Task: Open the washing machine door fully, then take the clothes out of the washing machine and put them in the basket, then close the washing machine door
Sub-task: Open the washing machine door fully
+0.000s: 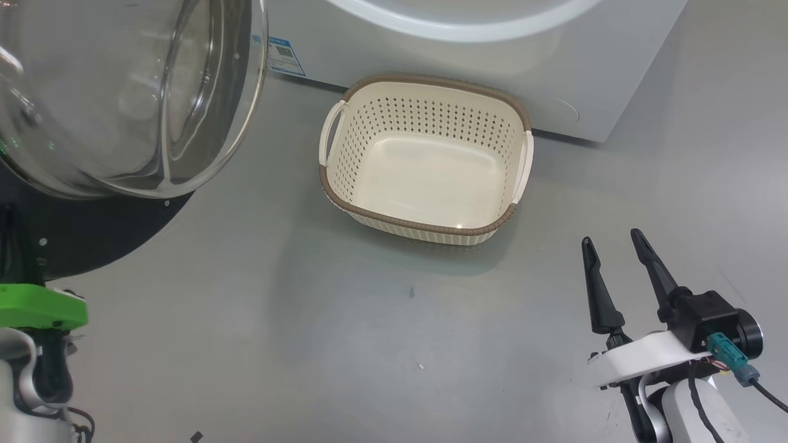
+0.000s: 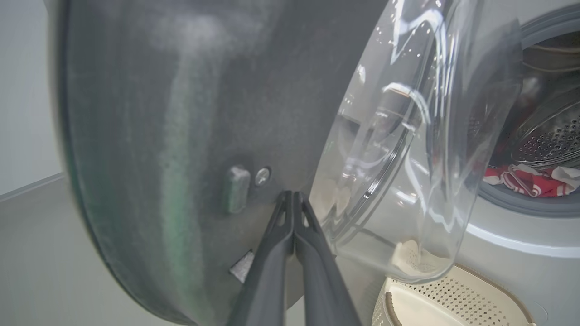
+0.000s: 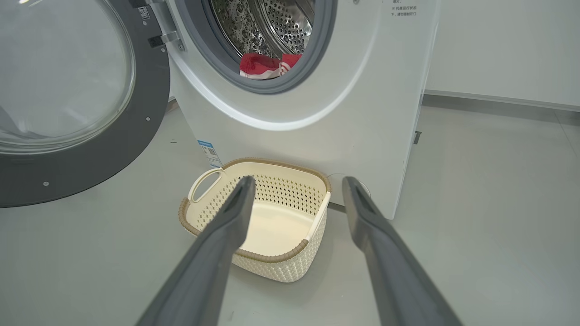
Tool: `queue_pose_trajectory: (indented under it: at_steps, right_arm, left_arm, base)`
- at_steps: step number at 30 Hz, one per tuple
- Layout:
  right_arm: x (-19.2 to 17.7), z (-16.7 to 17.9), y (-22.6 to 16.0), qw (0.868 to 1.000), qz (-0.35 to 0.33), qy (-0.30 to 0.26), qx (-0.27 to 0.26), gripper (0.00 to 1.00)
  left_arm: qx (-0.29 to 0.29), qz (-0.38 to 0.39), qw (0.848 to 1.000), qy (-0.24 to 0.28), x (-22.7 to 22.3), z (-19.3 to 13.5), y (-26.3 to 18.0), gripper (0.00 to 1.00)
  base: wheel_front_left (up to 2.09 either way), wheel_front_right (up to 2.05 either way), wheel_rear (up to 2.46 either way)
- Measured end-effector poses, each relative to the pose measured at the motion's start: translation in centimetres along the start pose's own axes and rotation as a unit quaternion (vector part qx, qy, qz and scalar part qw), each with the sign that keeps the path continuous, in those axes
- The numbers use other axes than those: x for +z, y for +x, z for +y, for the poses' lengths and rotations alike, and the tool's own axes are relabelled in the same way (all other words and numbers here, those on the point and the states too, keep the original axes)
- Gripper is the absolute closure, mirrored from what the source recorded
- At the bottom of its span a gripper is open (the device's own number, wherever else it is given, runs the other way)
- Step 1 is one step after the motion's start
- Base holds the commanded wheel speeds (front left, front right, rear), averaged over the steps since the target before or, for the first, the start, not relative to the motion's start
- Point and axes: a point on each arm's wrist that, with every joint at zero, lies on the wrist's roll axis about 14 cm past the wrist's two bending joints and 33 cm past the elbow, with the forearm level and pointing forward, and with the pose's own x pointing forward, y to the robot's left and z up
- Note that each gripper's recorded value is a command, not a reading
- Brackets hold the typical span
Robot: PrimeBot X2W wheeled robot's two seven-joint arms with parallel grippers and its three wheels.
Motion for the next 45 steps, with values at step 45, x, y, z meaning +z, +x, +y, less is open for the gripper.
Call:
queue_pose_trajectory:
  at_steps: [45]
  right_arm:
    - [-1.9, -2.9, 1.4, 1.0, 0.017, -0.005, -0.019, 0.0]
  left_arm:
    - [0.046, 0.024, 0.998, 0.033, -1.2, 4.1, 4.2, 1.0]
  base:
    - [0.0, 0.0, 0.0]
